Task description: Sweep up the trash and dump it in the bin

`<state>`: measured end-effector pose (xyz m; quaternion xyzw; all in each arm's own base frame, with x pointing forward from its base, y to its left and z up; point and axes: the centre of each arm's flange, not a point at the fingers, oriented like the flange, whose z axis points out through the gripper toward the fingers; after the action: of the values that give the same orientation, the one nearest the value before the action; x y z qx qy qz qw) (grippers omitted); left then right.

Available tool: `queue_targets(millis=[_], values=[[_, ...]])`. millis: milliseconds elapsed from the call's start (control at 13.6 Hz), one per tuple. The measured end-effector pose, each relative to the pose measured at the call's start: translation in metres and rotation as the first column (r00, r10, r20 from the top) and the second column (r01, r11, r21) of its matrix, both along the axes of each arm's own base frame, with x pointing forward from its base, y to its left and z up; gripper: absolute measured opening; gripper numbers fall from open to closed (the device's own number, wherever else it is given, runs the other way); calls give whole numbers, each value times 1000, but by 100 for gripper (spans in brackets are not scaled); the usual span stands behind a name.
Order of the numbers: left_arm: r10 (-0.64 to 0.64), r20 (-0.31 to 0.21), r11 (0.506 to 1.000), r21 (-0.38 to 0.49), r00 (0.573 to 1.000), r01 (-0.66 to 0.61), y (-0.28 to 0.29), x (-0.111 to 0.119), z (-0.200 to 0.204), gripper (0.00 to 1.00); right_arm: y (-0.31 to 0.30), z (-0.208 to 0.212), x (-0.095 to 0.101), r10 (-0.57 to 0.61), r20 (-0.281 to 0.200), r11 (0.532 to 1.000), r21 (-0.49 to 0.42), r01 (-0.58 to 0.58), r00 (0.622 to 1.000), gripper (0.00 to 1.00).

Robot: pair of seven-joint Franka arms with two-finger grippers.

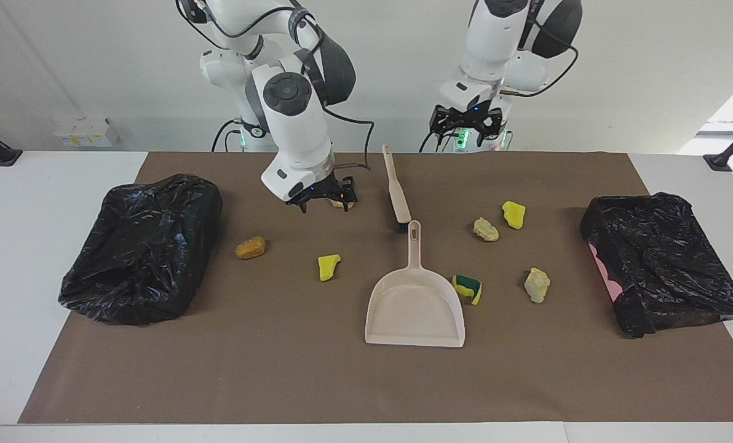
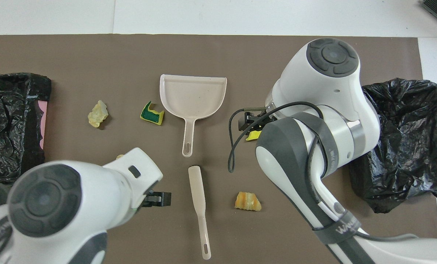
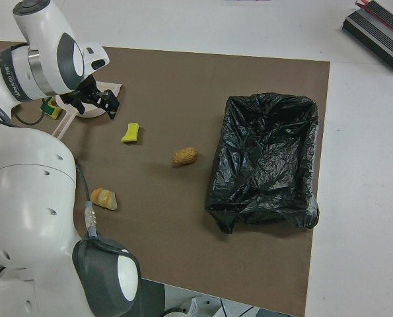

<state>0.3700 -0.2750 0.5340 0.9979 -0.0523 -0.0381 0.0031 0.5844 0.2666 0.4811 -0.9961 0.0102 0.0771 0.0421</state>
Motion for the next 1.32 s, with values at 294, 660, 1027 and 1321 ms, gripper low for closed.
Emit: queue_targets(millis=[294, 660, 1027, 1321], values=[[8, -6, 1000, 21, 1000, -8, -51, -74, -56, 100, 63, -30, -3, -61, -10, 998, 1, 61, 998, 100], [-6, 9, 1000, 24, 1000, 5, -107, -131, -140, 100, 147, -66, -12, -123, 6, 992, 25, 123, 992, 100], [-3, 1, 999, 36, 1000, 3, -116, -124, -179, 96, 194, -105, -13, -138, 10, 990, 39, 137, 990, 100], [-10, -4, 999, 44, 1000, 10, -115, -128, -187, 83, 192, -122, -10, -120, 29, 993, -2, 120, 992, 96]])
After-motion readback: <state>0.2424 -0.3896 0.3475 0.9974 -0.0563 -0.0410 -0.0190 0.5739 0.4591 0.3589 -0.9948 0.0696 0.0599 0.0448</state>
